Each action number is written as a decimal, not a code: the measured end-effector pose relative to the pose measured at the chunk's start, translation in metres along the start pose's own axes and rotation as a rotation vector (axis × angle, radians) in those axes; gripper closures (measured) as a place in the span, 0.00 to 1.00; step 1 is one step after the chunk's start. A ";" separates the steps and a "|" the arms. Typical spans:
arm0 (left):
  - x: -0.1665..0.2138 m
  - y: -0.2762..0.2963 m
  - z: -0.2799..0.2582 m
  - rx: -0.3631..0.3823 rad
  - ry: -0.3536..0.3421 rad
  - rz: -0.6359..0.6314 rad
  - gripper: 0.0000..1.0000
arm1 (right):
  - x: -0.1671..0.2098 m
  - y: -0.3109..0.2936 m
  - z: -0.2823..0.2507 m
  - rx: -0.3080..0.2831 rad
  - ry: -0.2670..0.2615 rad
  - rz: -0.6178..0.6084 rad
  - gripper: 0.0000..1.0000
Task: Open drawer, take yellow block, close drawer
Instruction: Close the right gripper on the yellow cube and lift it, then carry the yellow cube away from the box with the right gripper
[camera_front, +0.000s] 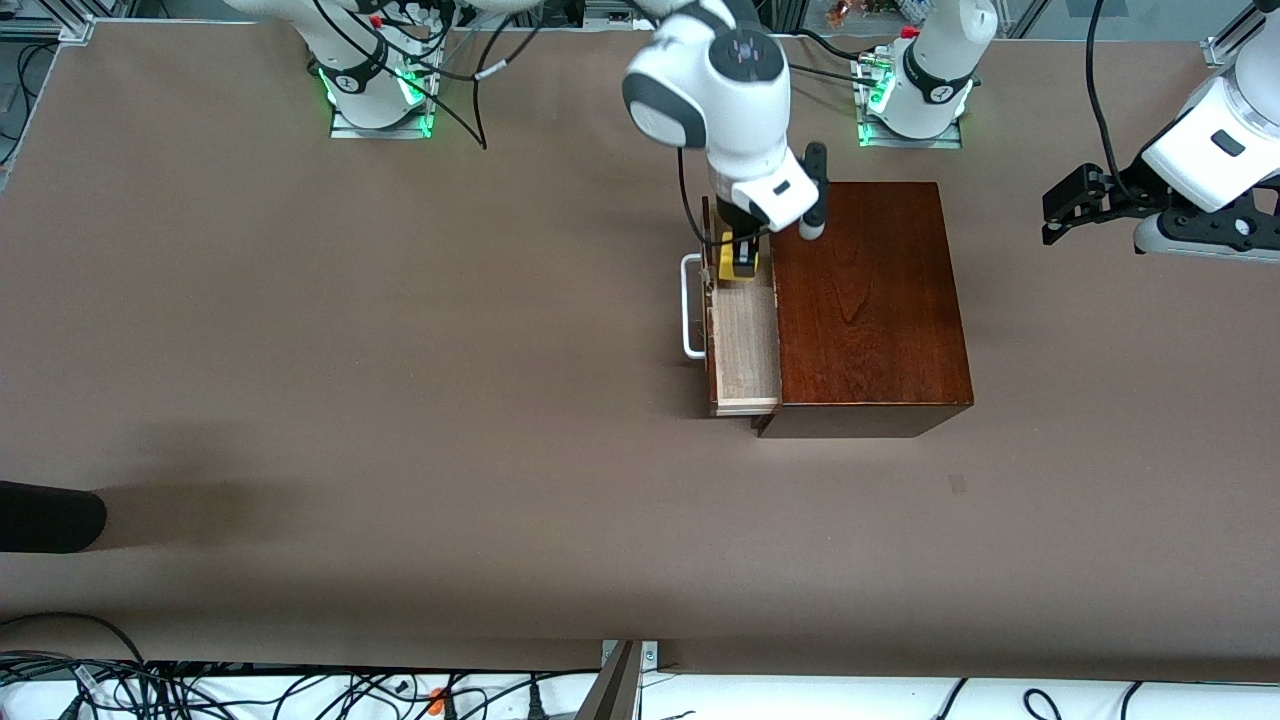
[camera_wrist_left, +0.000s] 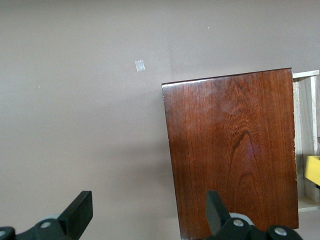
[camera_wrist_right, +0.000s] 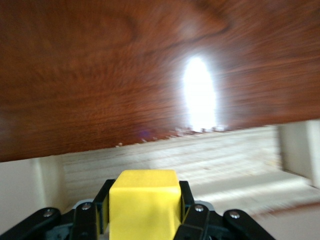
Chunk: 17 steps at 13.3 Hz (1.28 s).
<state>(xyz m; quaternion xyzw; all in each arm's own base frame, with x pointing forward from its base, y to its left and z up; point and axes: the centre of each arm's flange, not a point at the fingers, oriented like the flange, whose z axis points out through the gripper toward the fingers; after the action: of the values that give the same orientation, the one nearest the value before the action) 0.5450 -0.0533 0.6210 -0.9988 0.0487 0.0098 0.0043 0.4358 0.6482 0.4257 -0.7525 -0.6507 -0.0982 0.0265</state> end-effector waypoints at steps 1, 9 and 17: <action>0.000 0.000 0.000 0.000 0.000 0.000 0.00 | -0.001 0.006 -0.032 -0.011 0.023 0.050 0.44; 0.000 -0.002 0.000 0.000 0.000 -0.004 0.00 | -0.179 0.198 -0.160 -0.004 -0.052 0.534 0.44; 0.000 -0.006 0.000 0.000 -0.002 -0.012 0.00 | -0.404 0.303 -0.095 0.046 -0.218 0.908 0.44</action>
<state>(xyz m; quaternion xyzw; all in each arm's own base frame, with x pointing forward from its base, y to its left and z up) 0.5456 -0.0469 0.6206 -0.9990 0.0428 0.0108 0.0042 0.6693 0.1931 0.4714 -0.9663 -0.2564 0.0175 0.0148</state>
